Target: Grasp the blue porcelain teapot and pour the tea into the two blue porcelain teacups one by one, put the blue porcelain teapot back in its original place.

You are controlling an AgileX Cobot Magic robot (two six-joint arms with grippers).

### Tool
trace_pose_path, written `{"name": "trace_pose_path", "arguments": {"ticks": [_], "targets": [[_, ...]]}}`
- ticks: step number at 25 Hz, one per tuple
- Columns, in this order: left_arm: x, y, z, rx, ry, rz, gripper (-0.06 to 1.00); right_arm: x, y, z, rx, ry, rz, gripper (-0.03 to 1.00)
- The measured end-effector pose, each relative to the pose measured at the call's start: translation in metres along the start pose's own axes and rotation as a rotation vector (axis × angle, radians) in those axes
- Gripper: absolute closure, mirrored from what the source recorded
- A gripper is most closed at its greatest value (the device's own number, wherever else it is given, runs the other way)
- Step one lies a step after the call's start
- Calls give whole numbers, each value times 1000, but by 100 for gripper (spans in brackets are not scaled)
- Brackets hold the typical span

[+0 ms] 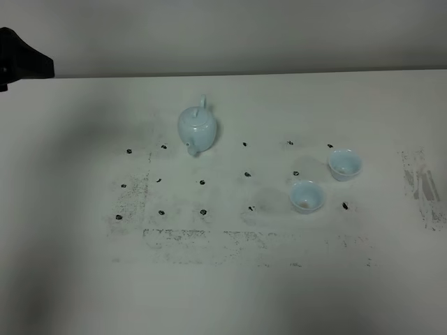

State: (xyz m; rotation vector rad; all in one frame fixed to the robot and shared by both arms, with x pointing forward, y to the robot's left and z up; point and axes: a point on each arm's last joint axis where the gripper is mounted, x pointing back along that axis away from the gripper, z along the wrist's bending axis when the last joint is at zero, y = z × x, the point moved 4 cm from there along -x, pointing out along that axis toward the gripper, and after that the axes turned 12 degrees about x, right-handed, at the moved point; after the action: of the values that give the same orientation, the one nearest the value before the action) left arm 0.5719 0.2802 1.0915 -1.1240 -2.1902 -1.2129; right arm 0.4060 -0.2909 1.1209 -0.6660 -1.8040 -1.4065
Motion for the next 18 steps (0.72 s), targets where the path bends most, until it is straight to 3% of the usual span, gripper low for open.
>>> {"name": "trace_pose_path", "arguments": {"ticks": [7,18], "targets": [[0,1,-1,-11,-7,-6,22,-15,-63,4,18,-103,-48,39],[0,1,-3,-8,-21,-11,22,-27,-124,23,-2,-78,-73,39]]}}
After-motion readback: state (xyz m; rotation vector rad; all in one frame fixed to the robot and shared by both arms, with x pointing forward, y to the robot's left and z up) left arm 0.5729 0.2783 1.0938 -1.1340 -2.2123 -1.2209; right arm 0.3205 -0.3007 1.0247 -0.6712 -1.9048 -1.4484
